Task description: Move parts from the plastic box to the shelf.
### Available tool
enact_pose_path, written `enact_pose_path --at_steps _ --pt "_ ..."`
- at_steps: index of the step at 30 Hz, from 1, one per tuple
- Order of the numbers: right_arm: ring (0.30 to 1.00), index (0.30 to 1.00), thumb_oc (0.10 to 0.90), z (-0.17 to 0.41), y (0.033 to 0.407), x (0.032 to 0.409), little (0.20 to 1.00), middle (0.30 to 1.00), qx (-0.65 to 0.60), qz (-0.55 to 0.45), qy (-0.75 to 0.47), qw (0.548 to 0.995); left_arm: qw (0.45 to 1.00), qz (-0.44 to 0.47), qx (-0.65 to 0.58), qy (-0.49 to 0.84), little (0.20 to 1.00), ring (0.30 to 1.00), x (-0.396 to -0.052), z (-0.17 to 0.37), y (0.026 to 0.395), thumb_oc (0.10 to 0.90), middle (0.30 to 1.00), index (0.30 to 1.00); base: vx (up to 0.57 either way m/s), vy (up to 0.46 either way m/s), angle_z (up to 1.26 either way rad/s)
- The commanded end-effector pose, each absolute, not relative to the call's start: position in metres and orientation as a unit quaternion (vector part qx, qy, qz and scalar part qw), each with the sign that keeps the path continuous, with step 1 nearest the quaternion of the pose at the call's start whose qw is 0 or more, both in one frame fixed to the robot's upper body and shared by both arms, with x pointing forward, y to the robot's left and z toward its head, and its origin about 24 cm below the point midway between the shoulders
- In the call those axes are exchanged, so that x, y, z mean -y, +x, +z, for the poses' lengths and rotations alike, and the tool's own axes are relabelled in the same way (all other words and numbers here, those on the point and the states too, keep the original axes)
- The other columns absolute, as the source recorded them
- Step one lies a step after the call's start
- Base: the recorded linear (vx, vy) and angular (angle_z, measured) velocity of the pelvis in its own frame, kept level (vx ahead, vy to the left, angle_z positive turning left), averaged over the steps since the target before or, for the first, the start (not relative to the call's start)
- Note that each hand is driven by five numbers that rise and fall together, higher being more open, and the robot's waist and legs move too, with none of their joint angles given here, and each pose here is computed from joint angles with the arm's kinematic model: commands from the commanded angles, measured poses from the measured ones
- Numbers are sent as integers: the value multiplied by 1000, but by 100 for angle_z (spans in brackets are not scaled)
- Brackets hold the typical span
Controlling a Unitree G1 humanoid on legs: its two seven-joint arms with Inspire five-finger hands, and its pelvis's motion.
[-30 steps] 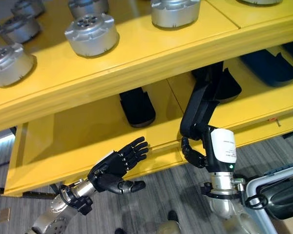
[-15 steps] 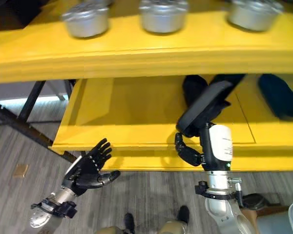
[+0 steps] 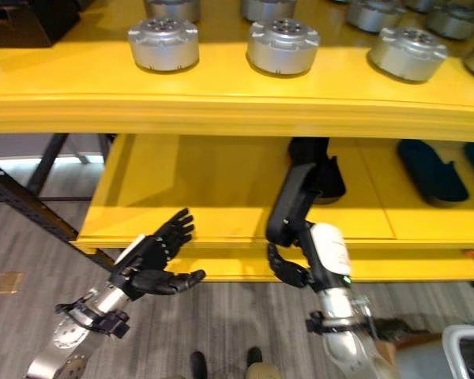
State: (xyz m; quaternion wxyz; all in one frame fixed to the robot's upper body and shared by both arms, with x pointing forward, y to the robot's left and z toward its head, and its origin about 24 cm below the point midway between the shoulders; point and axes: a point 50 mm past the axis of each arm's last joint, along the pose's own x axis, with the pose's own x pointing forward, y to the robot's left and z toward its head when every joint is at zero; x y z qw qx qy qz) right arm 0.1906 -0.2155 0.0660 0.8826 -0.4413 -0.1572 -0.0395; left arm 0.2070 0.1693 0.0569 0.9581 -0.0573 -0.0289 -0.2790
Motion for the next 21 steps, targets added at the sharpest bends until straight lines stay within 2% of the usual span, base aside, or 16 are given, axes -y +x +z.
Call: enact_pose_path --at_steps 1,7,12,16,21 --pt "300 300 400 125 211 200 300 300 343 -66 -428 834 941 -289 149 -95 1000 1000 -165 94 215 900 1000 1000 114 12 -33" --pt "300 300 400 126 216 182 300 300 377 -1 -488 787 946 -273 141 -105 1000 1000 -162 92 219 900 1000 1000 78 -43 -8" --pt "300 300 400 132 223 178 300 300 388 40 -512 766 944 -273 151 -109 1000 1000 -158 97 221 900 1000 1000 26 -36 2" --pt "300 300 400 135 230 173 300 300 378 70 -528 758 943 -276 150 -112 1000 1000 -154 95 219 900 1000 1000 147 200 -2" --pt "300 300 400 142 233 188 300 300 382 70 -555 736 935 -301 145 -122 1000 1000 -157 93 218 900 1000 1000 120 273 7"
